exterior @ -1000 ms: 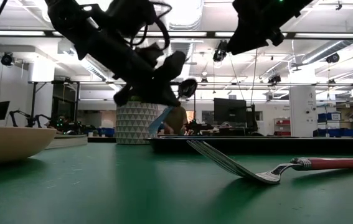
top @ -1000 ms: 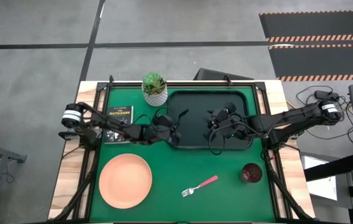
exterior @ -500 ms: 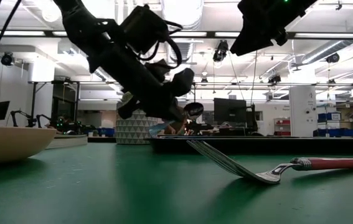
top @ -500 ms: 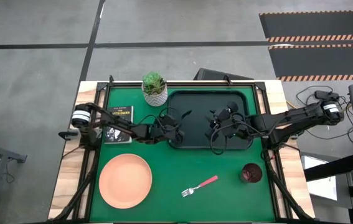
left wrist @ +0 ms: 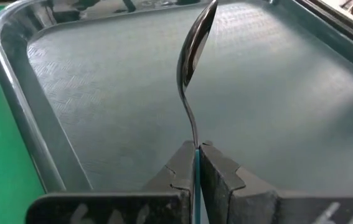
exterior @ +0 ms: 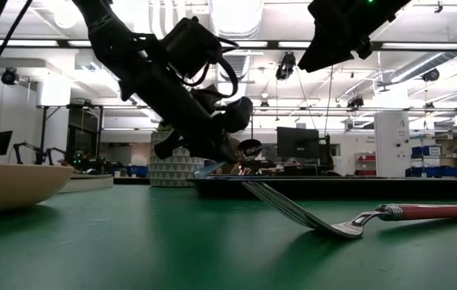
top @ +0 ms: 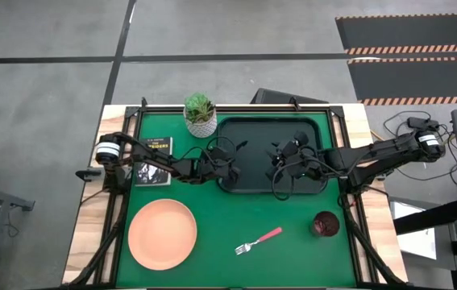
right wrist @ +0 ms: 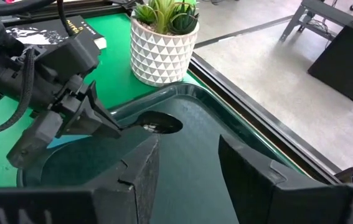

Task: Pick and place plate/cup/fork/spoon on tray
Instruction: Put the blue spoon on the tray

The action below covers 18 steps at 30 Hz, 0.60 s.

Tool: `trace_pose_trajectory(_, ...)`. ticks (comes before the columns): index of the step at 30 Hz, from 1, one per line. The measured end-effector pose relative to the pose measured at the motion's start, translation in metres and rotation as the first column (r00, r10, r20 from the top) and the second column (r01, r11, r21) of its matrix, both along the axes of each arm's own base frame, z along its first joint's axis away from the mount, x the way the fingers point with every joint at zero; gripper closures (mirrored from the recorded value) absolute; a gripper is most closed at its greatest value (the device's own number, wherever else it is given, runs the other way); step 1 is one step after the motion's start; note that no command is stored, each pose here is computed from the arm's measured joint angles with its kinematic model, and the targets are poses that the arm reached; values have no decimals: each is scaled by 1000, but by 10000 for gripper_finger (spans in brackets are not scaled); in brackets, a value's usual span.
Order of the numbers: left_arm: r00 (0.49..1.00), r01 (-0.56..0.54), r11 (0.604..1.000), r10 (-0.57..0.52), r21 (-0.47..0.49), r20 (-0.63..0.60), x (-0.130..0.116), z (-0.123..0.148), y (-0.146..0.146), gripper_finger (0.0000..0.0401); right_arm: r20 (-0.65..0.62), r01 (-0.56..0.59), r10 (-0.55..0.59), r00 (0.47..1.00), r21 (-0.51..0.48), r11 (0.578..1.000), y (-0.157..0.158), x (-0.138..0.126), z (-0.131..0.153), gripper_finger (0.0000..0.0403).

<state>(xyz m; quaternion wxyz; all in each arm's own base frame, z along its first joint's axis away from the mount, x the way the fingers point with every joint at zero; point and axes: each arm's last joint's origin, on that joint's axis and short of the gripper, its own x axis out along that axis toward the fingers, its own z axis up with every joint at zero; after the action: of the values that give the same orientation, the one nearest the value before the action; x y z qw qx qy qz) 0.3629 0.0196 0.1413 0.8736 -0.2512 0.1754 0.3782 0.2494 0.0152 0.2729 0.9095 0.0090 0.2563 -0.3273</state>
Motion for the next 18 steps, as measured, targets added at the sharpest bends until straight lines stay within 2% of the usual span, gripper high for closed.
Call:
trace_pose_trajectory(8, 997, -60, 996, 63, -63, 50, 0, -2, 6, 401, 0, 0, 0, 1000, 0, 1000, 0, 0, 0, 254)
trace_pose_trajectory(15, 994, -72, 995, 77, -66, 81, 1, 0, 10, 401, -1, 0, 0, 1000, 0, 1000, 0, 0, 0, 251)
trace_pose_trajectory(18, 988, -103, 989, 114, -103, 107, 1, 0, 13, 390, -1, 0, 0, 1000, 0, 1000, 0, 0, 0, 248)
